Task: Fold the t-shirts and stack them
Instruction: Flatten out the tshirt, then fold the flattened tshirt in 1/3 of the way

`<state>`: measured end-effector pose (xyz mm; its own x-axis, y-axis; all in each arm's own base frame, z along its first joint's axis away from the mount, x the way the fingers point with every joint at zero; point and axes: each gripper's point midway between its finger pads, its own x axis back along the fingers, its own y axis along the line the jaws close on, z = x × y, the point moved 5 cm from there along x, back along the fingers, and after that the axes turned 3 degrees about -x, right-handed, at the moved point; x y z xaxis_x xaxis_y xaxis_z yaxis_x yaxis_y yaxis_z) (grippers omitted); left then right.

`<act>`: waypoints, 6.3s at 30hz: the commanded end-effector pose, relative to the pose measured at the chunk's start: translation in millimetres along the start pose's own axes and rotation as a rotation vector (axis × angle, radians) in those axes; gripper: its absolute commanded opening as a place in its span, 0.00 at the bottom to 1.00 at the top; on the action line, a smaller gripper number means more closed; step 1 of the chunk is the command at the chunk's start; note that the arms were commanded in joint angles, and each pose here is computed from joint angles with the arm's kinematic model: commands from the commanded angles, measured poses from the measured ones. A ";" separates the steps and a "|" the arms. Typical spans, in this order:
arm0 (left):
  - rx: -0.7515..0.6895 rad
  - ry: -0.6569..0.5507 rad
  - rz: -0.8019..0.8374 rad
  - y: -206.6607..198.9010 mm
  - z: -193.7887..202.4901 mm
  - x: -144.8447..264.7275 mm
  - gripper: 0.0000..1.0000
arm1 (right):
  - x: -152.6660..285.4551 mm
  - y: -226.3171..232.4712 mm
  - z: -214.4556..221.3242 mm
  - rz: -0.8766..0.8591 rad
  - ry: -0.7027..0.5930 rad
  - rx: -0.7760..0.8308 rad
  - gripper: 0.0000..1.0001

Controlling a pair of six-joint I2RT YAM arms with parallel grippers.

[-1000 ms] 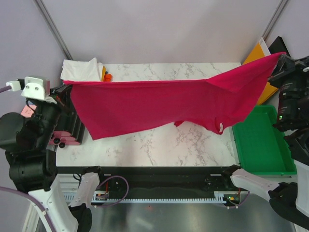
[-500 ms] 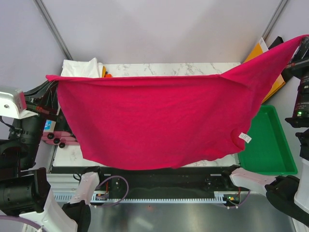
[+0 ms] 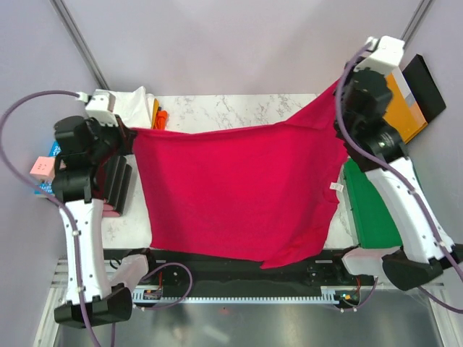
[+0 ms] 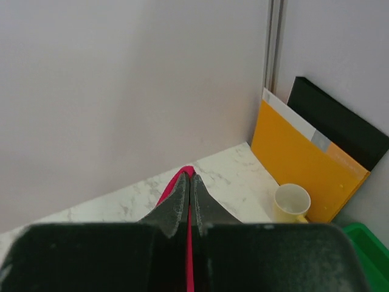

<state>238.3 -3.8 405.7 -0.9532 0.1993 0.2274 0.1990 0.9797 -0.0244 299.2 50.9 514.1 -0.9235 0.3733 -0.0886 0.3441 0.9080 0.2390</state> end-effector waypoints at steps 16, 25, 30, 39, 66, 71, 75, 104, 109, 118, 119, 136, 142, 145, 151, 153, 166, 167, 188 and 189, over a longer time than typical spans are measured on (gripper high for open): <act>-0.004 0.190 0.023 45.6 107.0 -132.3 0.02 | -137.7 7.8 199.6 0.100 0.281 0.079 0.00; -0.013 0.266 0.008 65.3 132.2 -193.6 0.02 | -190.4 30.7 244.1 0.093 0.321 0.111 0.00; -0.017 0.249 0.012 61.7 120.4 -208.4 0.02 | -199.9 40.6 246.8 0.064 0.322 0.075 0.00; -0.018 0.000 0.012 46.3 -12.2 -179.0 0.02 | -162.9 69.0 126.2 -0.047 0.140 -0.045 0.00; -0.234 -0.615 -0.092 -57.6 -121.1 205.3 0.02 | 99.4 -92.6 -158.7 -0.089 -0.387 -0.258 0.00; -0.228 -0.491 -0.072 -45.5 -104.8 157.3 0.02 | 66.2 -66.2 -117.3 -0.046 -0.306 -0.178 0.00; -0.209 -0.278 0.035 -34.2 -51.4 72.8 0.02 | 33.6 -40.2 -75.1 -0.009 -0.243 -0.097 0.00; -0.103 0.309 0.038 53.5 160.5 -265.0 0.02 | -245.9 53.0 323.8 0.079 0.347 0.107 0.00; -0.130 0.284 0.007 64.1 144.5 -297.3 0.02 | -253.6 46.5 339.9 0.096 0.370 0.092 0.00; -0.120 0.305 -0.015 71.5 141.7 -342.2 0.02 | -268.0 26.0 357.3 0.121 0.397 0.075 0.00; -0.120 0.305 -0.011 69.2 142.4 -343.9 0.02 | -269.4 25.3 360.1 0.117 0.402 0.073 0.00; -0.105 0.287 -0.023 58.3 127.9 -321.8 0.02 | -220.4 38.7 320.5 0.051 0.387 0.005 0.00; -0.114 0.309 -0.031 59.2 136.0 -320.6 0.02 | -201.7 24.3 302.2 0.081 0.368 -0.010 0.00; -0.110 0.323 -0.036 60.0 142.6 -318.9 0.02 | -198.3 21.6 295.3 0.080 0.361 -0.004 0.00; -0.103 0.331 -0.039 57.4 147.8 -306.7 0.02 | -176.8 16.8 286.5 0.069 0.372 -0.031 0.00; -0.111 0.329 -0.049 58.4 147.8 -303.8 0.02 | -167.2 9.7 295.0 0.081 0.390 -0.029 0.00; -0.130 0.351 -0.084 62.7 154.1 -297.8 0.02 | -117.9 -36.2 302.7 0.159 0.431 -0.029 0.00; -0.132 0.353 -0.085 62.9 154.3 -297.6 0.02 | -116.0 -38.4 303.6 0.163 0.435 -0.028 0.00; -0.125 0.444 -0.117 72.4 190.8 -284.9 0.02 | -44.4 -82.3 349.3 0.208 0.621 -0.032 0.00; -0.123 0.454 -0.114 71.9 195.3 -284.1 0.02 | -42.2 -83.5 353.6 0.209 0.633 -0.032 0.00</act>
<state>481.9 6.6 144.6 -0.7636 0.0624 0.6426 0.1611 0.9823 0.0960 379.7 28.1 167.1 -0.7798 0.3481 0.5204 0.5107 0.8344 0.2071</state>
